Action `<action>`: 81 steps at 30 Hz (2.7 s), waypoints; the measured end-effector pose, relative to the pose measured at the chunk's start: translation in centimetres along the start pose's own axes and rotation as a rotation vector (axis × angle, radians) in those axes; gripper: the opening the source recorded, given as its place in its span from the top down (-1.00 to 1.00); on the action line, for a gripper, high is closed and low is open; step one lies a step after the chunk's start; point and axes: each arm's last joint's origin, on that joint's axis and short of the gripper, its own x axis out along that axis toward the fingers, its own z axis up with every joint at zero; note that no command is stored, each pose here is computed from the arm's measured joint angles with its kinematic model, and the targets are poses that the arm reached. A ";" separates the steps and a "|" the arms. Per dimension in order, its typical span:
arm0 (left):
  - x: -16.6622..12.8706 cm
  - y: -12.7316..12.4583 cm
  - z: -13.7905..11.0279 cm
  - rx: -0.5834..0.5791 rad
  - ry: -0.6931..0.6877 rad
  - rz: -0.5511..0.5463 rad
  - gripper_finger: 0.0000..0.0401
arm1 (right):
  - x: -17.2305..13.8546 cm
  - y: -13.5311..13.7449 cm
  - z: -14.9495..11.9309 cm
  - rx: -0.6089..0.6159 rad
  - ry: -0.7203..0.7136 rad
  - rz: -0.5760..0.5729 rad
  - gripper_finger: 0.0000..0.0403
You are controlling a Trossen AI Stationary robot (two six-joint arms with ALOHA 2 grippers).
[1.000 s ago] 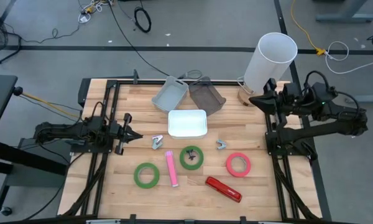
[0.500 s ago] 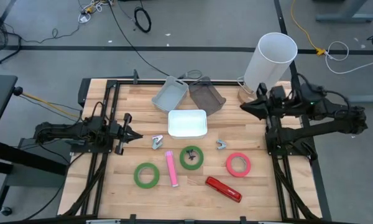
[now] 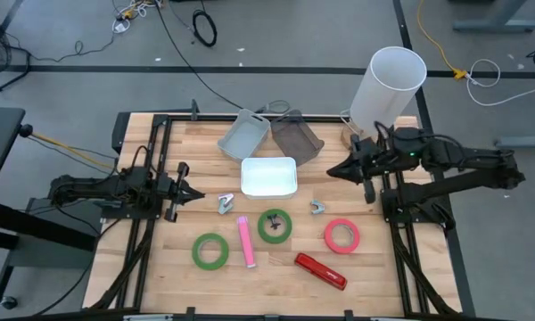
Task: Pick and place Stapler, Stapler remover, tape
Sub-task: Put the pink tape into the white bin
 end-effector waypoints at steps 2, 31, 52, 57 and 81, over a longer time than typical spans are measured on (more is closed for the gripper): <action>0.0 0.0 0.0 0.000 0.000 0.000 0.96 | 0.6 -0.1 -0.2 0.003 0.022 -0.003 0.98; 0.0 0.0 0.0 0.000 0.000 0.000 0.96 | 5.7 -1.7 -5.0 0.010 0.502 -0.087 0.98; 0.0 0.0 0.0 0.000 0.000 0.000 0.96 | 3.9 -1.6 -7.9 -0.026 0.849 -0.096 0.78; 0.0 0.0 0.0 0.000 0.001 0.000 0.96 | 4.1 -1.3 -9.4 -0.058 0.903 -0.069 0.67; 0.0 0.0 0.0 0.000 0.000 0.000 0.96 | 5.5 -0.8 -15.7 -0.058 1.057 -0.050 -0.13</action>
